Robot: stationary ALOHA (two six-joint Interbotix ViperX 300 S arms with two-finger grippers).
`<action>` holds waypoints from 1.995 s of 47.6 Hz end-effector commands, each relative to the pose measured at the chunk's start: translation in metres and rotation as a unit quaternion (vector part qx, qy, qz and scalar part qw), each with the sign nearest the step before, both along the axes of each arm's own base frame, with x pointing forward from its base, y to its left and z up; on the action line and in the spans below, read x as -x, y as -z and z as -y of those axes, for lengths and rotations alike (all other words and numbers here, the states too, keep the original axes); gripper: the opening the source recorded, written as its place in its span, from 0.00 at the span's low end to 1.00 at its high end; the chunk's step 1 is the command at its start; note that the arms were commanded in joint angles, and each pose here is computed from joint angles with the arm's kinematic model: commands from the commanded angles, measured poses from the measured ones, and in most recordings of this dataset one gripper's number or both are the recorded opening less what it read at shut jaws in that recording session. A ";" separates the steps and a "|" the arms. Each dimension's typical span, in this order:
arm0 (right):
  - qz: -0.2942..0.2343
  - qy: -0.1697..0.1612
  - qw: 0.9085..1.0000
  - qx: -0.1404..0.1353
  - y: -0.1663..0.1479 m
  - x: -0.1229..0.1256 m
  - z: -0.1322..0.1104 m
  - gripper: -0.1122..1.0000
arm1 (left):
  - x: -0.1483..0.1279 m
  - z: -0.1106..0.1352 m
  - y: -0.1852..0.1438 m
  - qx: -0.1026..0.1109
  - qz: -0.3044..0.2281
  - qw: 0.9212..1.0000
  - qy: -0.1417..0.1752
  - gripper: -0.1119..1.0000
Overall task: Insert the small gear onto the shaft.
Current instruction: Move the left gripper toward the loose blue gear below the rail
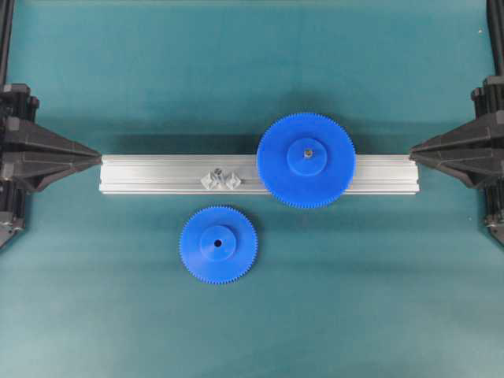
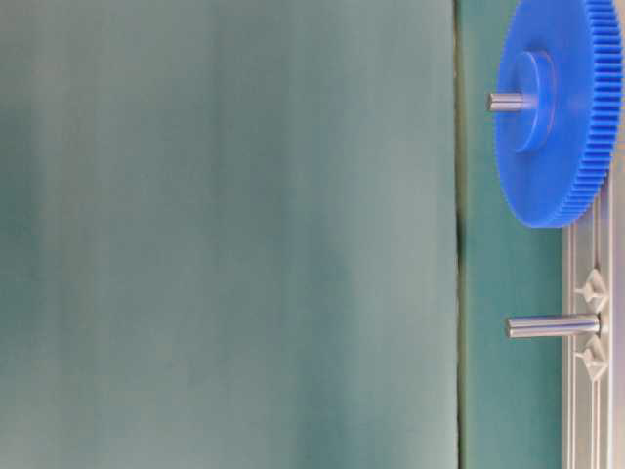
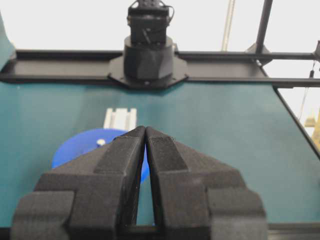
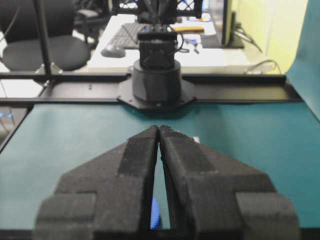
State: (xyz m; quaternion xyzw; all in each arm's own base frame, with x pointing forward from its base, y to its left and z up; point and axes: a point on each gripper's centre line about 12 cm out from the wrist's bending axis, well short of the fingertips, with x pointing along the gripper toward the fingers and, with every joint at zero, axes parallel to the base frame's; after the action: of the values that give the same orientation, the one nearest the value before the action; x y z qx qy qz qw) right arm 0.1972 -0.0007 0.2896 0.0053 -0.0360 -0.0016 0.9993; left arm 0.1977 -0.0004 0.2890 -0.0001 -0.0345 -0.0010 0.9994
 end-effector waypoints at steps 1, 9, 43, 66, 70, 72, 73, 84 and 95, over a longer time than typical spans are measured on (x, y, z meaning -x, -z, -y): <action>0.003 0.005 1.000 0.003 -0.004 -0.003 0.002 0.25 | -0.003 0.002 -0.005 -0.006 0.006 1.000 0.005 0.19; -0.047 0.010 0.999 -0.011 0.005 -0.003 0.004 0.16 | -0.003 0.002 -0.007 -0.006 0.008 1.000 0.006 0.11; -0.140 0.035 0.989 -0.014 0.023 -0.005 0.014 0.15 | -0.032 0.007 0.015 0.022 -0.127 0.992 0.014 0.10; -0.202 0.034 0.979 -0.016 0.033 -0.002 0.014 0.15 | -0.069 0.008 0.037 0.027 -0.259 0.966 0.007 0.10; -0.222 0.033 0.974 -0.019 0.038 -0.001 0.013 0.15 | -0.076 0.009 0.041 0.026 -0.277 0.960 0.008 0.10; -0.230 0.033 0.973 -0.018 0.040 0.000 0.013 0.15 | -0.080 0.010 0.042 0.025 -0.285 0.958 0.010 0.10; -0.232 0.033 0.972 -0.018 0.041 0.000 0.013 0.15 | -0.082 0.011 0.044 0.024 -0.290 0.957 0.011 0.10; -0.244 0.035 0.969 -0.019 0.046 0.002 0.014 0.15 | -0.106 0.013 0.055 0.023 -0.337 0.941 0.010 0.10; -0.246 0.038 0.968 -0.020 0.050 0.003 0.015 0.15 | -0.123 0.014 0.063 0.024 -0.372 0.928 0.008 0.10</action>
State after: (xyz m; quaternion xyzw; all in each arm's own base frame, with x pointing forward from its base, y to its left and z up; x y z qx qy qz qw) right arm 0.1918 -0.0142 0.2368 0.0235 0.2146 -0.0384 0.9757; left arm 0.3117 -0.0125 0.2145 -0.0245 0.3545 -0.0053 0.9347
